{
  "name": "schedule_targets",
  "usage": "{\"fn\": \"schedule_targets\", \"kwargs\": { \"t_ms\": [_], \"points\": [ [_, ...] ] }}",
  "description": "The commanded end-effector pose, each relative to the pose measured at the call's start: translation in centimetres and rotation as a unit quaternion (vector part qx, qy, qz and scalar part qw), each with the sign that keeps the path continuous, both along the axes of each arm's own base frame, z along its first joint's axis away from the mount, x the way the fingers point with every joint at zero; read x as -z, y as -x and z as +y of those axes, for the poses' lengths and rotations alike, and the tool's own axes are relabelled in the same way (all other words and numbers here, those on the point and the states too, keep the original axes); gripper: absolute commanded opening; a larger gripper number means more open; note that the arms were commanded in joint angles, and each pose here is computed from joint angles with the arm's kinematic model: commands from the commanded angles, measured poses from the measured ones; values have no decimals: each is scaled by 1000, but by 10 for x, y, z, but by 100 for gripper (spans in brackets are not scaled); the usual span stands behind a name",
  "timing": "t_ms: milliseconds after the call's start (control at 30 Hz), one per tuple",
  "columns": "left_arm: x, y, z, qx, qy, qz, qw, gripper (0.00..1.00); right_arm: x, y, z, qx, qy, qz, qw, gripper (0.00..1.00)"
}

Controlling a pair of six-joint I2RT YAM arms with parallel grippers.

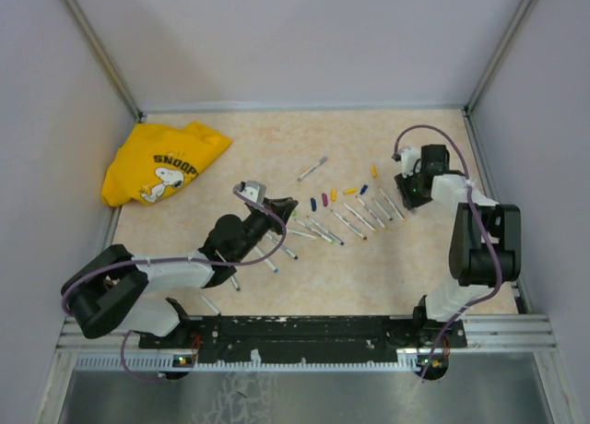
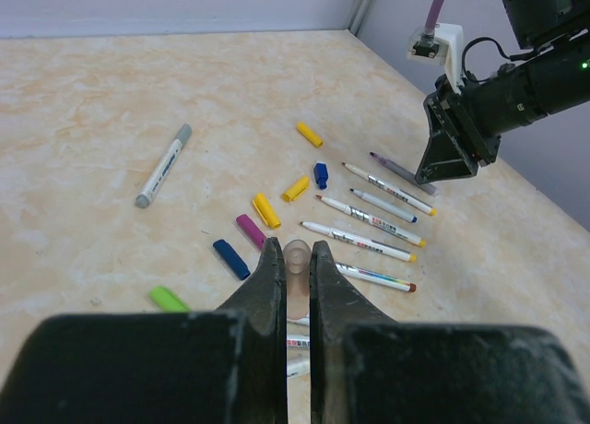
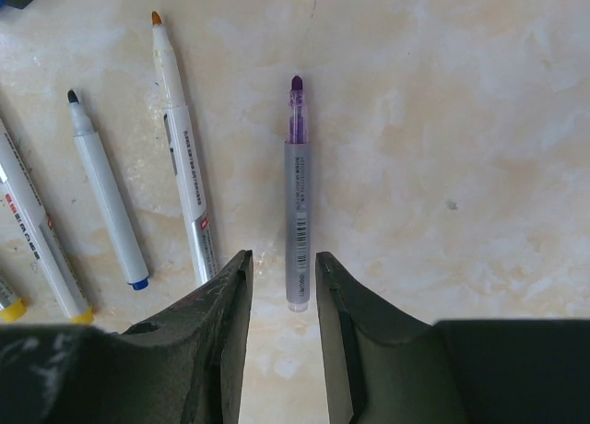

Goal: Open the pen caps
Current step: Place the pen at the center of the board.

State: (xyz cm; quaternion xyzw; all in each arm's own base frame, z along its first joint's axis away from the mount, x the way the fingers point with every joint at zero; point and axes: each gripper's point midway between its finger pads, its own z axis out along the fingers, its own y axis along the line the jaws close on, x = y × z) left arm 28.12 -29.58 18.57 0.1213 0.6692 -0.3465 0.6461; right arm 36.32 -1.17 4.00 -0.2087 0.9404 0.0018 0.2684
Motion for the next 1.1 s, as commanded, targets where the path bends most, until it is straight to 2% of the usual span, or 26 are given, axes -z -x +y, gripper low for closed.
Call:
{"fn": "schedule_targets", "kwargs": {
  "t_ms": [0,800,933,1067],
  "points": [
    [-16,2,-2,5,17,-20,1000,0,-32,-15,-1,1,-3,-56,998,34],
    [-14,-3,-16,21,-5,-12,1000,0,-61,-14,11,-23,-28,-98,995,36],
    [-15,-3,-46,80,-40,-16,996,0,-70,-13,13,-25,-30,-111,993,36],
    [-27,-8,-92,153,-32,-18,988,0,-83,-14,14,-22,-33,-132,991,36]
  ]
}}
